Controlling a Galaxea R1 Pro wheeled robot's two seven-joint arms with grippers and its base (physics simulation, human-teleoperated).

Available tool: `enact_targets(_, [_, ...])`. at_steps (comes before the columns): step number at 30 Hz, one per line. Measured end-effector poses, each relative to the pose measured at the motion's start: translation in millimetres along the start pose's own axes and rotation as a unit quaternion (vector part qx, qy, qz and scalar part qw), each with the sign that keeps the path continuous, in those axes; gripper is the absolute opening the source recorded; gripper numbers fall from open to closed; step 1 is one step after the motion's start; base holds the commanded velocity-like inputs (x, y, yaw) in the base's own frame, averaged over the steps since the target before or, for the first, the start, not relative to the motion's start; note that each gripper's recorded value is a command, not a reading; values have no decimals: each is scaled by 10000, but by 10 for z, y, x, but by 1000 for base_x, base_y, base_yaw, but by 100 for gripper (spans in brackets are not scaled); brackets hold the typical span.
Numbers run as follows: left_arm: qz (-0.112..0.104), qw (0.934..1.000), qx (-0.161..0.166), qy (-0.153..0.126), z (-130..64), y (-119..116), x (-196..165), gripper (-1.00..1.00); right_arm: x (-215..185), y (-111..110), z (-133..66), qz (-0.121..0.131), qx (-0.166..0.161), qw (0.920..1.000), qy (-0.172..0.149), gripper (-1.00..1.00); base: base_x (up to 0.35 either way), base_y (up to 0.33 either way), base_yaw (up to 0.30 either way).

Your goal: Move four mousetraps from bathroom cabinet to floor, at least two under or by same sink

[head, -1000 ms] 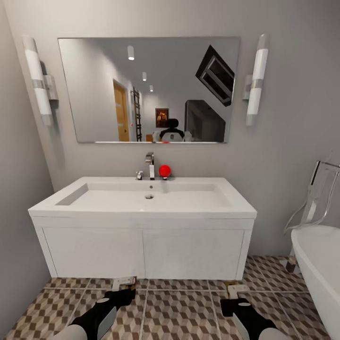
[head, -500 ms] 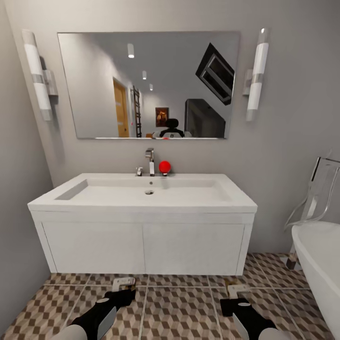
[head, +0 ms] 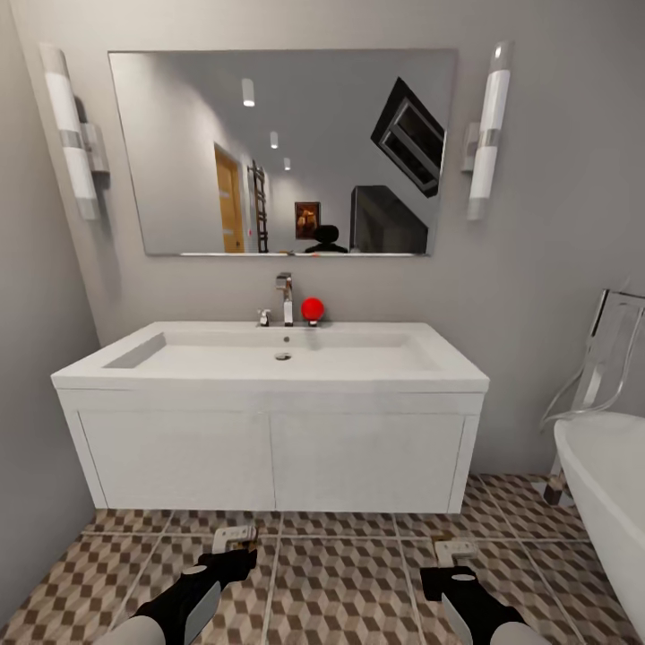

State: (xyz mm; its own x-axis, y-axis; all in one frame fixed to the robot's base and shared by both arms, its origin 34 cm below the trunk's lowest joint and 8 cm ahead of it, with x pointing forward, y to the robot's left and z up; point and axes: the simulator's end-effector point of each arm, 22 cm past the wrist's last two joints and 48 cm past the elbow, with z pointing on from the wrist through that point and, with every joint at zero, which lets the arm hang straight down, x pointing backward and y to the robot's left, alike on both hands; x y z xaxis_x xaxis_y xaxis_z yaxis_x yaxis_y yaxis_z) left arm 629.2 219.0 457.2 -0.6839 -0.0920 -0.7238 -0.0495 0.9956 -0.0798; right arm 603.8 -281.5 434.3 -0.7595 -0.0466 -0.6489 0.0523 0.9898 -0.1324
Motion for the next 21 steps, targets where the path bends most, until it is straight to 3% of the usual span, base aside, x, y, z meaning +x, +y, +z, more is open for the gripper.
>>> enact_targets(21, [1,10000,0,-4,238,41,399,-100,350,49,275,-4,12,10000,-55,-100,0,0,0])
